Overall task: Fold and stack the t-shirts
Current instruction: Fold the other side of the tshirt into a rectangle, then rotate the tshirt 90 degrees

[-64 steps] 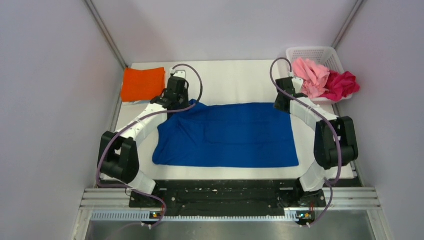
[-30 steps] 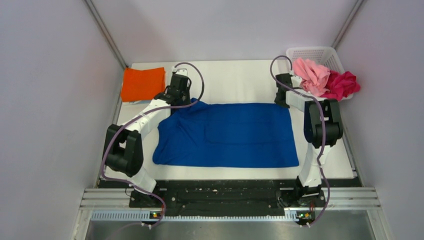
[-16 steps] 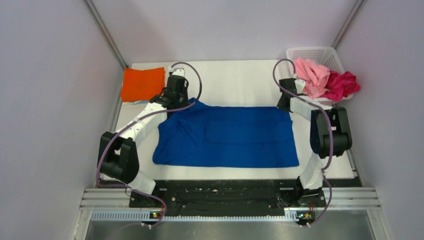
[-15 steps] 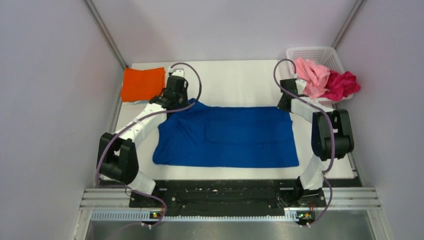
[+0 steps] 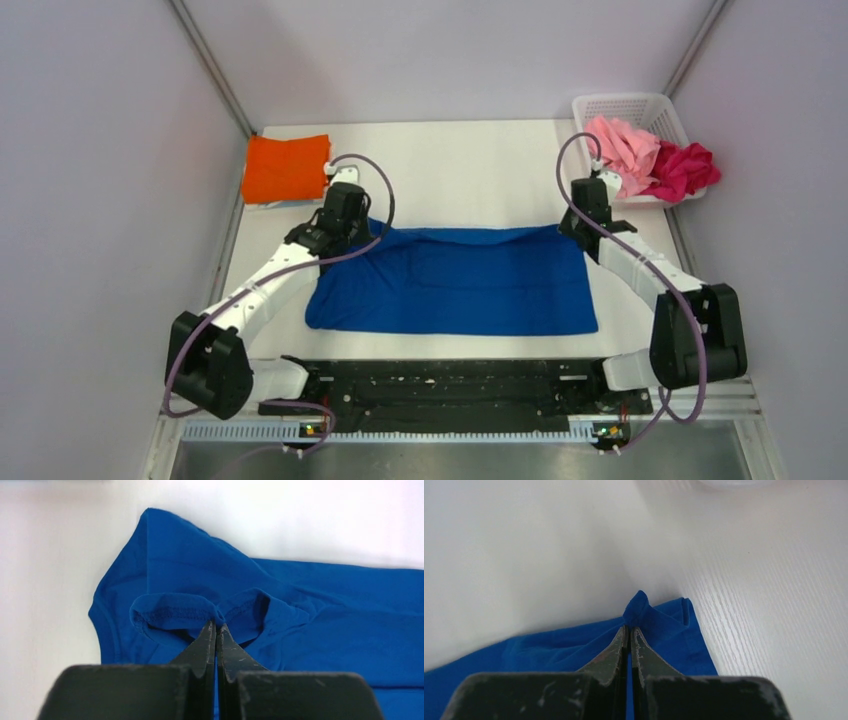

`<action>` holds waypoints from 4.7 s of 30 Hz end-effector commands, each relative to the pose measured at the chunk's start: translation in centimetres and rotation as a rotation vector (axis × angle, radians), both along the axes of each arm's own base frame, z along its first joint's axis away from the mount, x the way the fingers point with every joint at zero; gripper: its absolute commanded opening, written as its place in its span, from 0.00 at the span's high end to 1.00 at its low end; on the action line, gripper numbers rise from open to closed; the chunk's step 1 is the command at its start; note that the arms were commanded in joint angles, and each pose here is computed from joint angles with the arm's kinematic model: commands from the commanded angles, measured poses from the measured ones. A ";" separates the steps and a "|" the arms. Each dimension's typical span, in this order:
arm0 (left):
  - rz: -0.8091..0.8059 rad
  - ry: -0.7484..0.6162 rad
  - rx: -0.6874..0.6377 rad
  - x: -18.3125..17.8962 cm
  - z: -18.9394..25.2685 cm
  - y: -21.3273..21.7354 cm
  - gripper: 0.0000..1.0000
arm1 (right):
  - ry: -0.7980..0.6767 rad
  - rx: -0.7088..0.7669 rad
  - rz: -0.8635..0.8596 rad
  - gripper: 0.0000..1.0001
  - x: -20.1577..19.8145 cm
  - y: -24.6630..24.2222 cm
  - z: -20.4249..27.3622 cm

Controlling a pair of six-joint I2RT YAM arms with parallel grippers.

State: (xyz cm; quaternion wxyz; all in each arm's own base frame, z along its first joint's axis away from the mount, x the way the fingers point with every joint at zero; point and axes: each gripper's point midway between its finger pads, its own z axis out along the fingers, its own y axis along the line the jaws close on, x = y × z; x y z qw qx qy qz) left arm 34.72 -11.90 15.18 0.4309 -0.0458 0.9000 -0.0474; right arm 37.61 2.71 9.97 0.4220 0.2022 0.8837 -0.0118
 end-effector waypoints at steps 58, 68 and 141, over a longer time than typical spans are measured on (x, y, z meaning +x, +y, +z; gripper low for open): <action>0.038 -0.052 -0.305 -10.6 1.3 -0.6 0.01 | -0.235 0.109 -0.105 0.01 -10.7 -1.0 5.9; 0.045 0.107 -0.180 -5.1 -4.3 -3.7 0.01 | -0.191 0.139 0.013 0.01 -10.2 1.1 5.1; -0.231 0.105 -0.455 -9.5 -1.2 -9.9 0.01 | -0.164 0.247 0.199 0.01 -9.2 5.2 3.3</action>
